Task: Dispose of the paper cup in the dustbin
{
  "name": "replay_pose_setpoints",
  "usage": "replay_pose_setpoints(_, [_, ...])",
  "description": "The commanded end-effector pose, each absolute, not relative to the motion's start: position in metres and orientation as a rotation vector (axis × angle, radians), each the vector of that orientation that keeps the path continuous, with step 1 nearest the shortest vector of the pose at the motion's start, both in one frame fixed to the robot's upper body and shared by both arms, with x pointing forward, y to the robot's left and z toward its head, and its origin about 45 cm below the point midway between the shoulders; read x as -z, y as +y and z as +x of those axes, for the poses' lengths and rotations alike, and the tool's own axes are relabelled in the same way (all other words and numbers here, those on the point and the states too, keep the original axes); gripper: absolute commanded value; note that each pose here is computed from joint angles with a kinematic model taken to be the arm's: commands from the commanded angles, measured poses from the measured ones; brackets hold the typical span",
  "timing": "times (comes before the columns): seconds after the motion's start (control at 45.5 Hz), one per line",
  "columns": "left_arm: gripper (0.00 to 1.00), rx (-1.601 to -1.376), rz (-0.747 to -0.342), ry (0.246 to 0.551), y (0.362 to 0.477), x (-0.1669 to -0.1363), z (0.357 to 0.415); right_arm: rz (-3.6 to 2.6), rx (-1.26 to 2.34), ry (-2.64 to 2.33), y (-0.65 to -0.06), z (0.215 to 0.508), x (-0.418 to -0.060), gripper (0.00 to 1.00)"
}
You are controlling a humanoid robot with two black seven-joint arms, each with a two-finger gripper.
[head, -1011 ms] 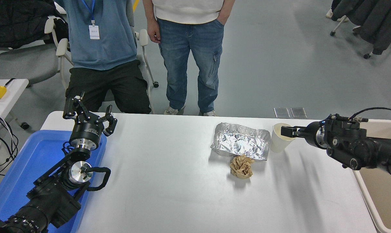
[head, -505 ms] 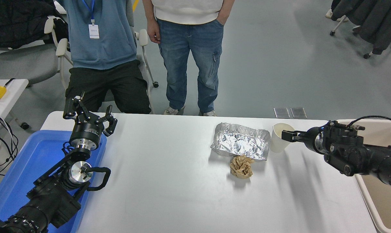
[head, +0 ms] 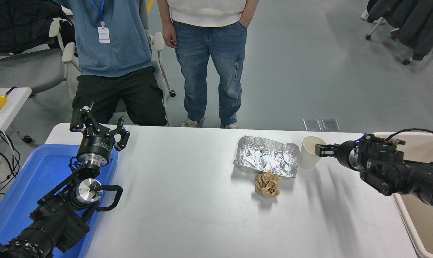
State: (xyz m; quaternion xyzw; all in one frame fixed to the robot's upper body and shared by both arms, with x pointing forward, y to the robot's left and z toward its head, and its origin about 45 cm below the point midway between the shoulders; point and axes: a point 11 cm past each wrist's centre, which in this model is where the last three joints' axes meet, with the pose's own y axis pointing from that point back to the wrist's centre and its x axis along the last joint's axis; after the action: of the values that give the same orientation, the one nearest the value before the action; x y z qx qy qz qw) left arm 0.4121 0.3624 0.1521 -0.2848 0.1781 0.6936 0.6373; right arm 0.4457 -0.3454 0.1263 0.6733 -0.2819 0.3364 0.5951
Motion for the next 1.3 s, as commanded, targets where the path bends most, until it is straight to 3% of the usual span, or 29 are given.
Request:
replay_pose_setpoints(0.0, [1.0, -1.584, -0.65, 0.407, 0.362, -0.1521, 0.4121, 1.589, -0.798, -0.642, -0.342, 0.446, -0.128, 0.0])
replay_pose_setpoints(0.527, [1.0, -1.584, -0.65, 0.407, 0.362, -0.1521, 0.4121, 1.649, -0.817, -0.672, -0.333, 0.454, -0.141, 0.0])
replay_pose_setpoints(0.945, [1.0, -1.584, -0.65, 0.407, 0.362, -0.1521, 0.4121, 1.776, -0.759, -0.92, -0.356, 0.493, -0.266, 0.0])
replay_pose_setpoints(1.275, [1.0, -1.583, -0.651, 0.406, 0.362, -0.1528, 0.4126, 1.876, -0.736, -0.889, -0.371, 0.482, -0.36, 0.0])
